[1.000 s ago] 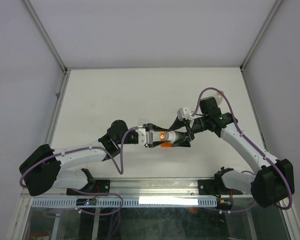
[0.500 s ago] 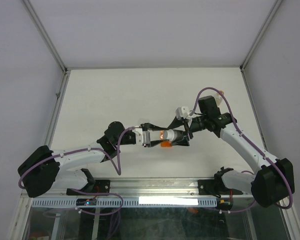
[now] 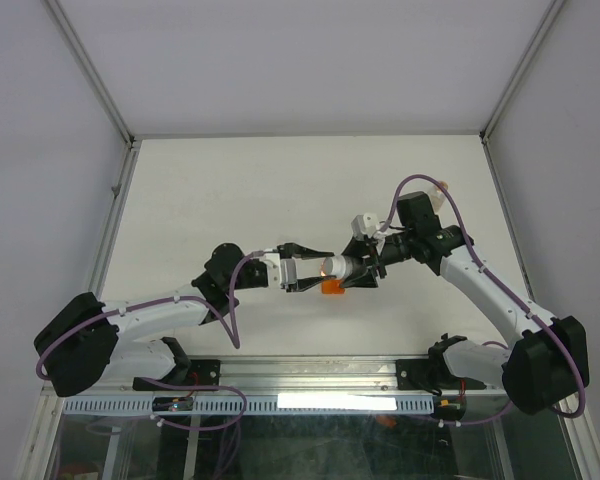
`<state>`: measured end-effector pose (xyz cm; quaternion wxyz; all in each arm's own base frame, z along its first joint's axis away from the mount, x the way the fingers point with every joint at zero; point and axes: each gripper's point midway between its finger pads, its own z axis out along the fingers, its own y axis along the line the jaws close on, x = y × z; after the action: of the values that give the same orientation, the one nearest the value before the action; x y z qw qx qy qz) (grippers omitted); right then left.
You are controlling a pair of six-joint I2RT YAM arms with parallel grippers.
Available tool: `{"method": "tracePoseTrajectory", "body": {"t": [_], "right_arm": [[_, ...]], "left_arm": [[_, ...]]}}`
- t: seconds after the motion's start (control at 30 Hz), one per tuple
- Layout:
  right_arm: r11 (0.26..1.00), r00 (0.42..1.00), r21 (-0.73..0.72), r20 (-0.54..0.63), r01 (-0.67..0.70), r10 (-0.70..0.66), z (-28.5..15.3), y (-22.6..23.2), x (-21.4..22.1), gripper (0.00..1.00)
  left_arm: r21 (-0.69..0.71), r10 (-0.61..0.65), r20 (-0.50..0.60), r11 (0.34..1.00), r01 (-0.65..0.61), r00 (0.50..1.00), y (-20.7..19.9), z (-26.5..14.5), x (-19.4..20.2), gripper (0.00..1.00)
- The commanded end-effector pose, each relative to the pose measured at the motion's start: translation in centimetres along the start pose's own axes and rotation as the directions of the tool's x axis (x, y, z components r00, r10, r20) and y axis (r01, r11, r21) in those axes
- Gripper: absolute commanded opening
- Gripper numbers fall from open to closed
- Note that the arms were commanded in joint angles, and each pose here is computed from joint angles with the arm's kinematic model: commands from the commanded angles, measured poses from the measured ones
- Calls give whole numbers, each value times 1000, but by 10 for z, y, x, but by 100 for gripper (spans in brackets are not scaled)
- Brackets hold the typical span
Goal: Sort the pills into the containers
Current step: Unscrew the lid of the pill bottle.
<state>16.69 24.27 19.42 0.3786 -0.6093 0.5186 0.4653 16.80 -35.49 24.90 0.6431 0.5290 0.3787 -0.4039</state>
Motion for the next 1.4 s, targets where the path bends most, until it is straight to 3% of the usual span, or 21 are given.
{"method": "tracePoseTrajectory", "body": {"t": [0.0,0.07,0.13,0.2,0.23,0.27,0.4,0.53,0.73,0.83,1.37], "right_arm": [[999,998,-28,50,33,-32,0,1,-20,23],[999,998,-29,49,31,-30,-1,1,-21,0],[999,999,-24,47,28,-27,-2,1,-21,0],[1000,999,-19,45,23,-22,-4,0,-22,0],[1000,999,-21,42,17,-16,-5,1,-23,0],[1000,999,-20,41,18,-17,-5,1,-23,0],[999,999,-21,34,25,-24,-7,2,-21,0],[999,1000,-29,21,23,-22,-7,3,-19,0],[999,1000,-36,12,28,-27,-8,5,-18,0],[999,1000,-37,9,27,-26,-8,5,-18,0],[999,1000,-46,6,21,-21,-7,6,-18,0]], "left_arm": [[-21,39,96,999,-37,995,4,-1,-28,9],[-50,25,122,999,-19,992,7,-5,-33,31],[-83,18,155,997,-5,988,8,-11,-41,56],[-113,2,186,993,19,983,9,-20,-49,87],[-124,-8,199,992,33,980,9,-24,-53,97],[-129,-22,208,990,50,978,8,-29,-57,99],[-137,-55,204,987,84,977,5,-41,-62,99],[-75,-59,106,995,68,993,-4,-36,-46,98],[15,-50,-10,999,50,999,1,-15,-36,77],[29,-74,-44,997,75,996,4,-7,-30,73],[56,-133,-79,989,138,988,4,3,-25,62]]}}
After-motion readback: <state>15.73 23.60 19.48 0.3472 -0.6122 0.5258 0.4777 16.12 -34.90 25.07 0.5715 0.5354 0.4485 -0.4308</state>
